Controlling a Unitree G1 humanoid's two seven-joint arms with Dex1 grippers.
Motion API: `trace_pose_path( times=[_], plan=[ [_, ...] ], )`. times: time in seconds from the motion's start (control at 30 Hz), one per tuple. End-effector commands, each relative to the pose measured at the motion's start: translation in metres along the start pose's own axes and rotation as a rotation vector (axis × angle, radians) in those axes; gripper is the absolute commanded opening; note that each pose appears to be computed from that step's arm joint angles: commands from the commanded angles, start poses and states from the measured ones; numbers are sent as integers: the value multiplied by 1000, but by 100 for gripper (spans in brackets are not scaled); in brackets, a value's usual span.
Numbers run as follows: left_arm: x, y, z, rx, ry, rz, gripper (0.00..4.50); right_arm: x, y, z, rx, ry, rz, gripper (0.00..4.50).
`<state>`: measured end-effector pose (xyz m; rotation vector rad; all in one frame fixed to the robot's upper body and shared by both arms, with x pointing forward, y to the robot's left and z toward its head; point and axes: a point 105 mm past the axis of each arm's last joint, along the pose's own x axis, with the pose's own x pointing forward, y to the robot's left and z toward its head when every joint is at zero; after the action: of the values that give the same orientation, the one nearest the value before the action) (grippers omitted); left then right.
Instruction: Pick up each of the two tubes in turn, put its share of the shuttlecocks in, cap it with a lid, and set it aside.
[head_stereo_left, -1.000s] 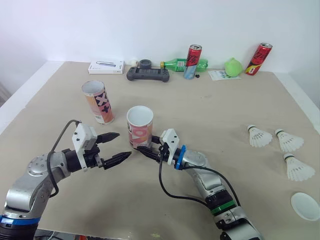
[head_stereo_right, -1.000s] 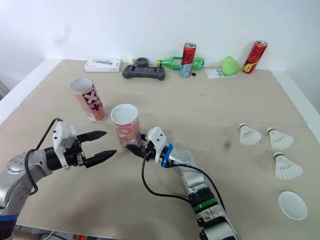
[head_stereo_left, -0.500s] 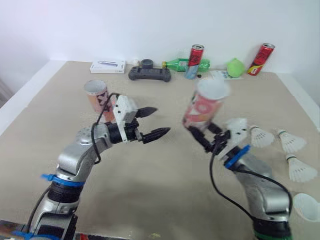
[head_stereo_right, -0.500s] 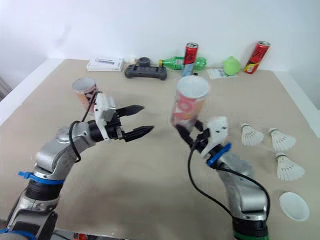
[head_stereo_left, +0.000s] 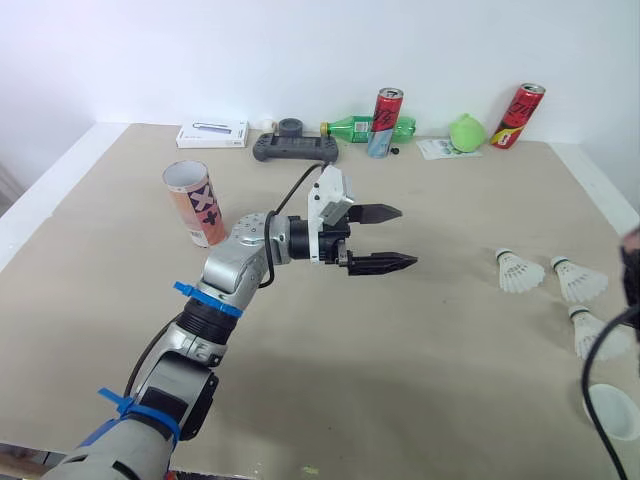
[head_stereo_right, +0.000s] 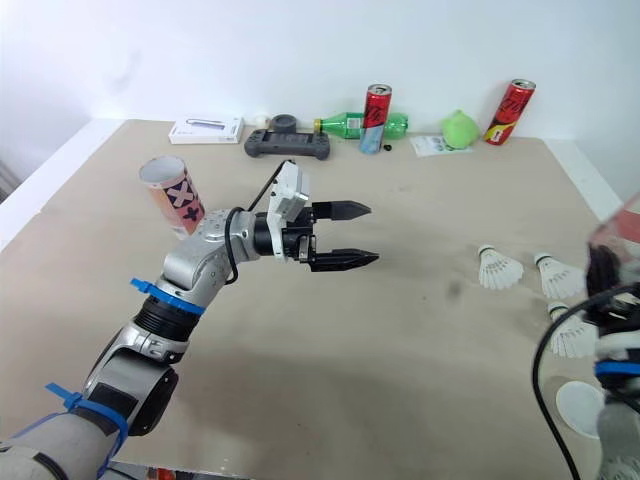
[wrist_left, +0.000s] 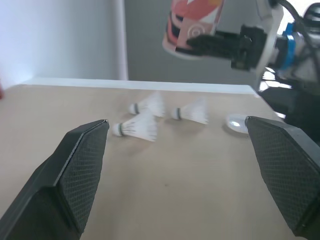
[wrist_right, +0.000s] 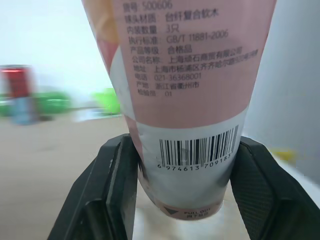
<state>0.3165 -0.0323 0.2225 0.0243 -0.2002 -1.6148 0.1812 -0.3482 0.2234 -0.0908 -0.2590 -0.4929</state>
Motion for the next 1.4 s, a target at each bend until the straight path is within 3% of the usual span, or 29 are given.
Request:
trace_pose_path(
  times=[0.03, 0.2, 0.47, 0.97, 1.0, 1.1, 1.4],
  plan=[
    [7, -4, 16, 58, -28, -58, 450, -14, -32, 12, -40, -36, -136, 249],
    [12, -16, 13, 57, -28, -131, 450, -31, -82, -27, -42, 98, -302, 249],
    [13, -20, 12, 68, -22, -144, 450, -27, -112, -74, 40, 192, -374, 249],
    [6, -16, 6, 107, 17, -98, 450, -9, -117, -134, 79, 252, -384, 249],
    [5, -16, 6, 107, 17, -97, 450, -9, -117, -133, 74, 247, -383, 333],
    [4, -16, 5, 105, 18, -95, 450, -10, -116, -132, 68, 239, -377, 447],
    [3, -14, 1, 100, 19, -84, 450, -22, -110, -110, 42, 200, -341, 447]
  ],
)
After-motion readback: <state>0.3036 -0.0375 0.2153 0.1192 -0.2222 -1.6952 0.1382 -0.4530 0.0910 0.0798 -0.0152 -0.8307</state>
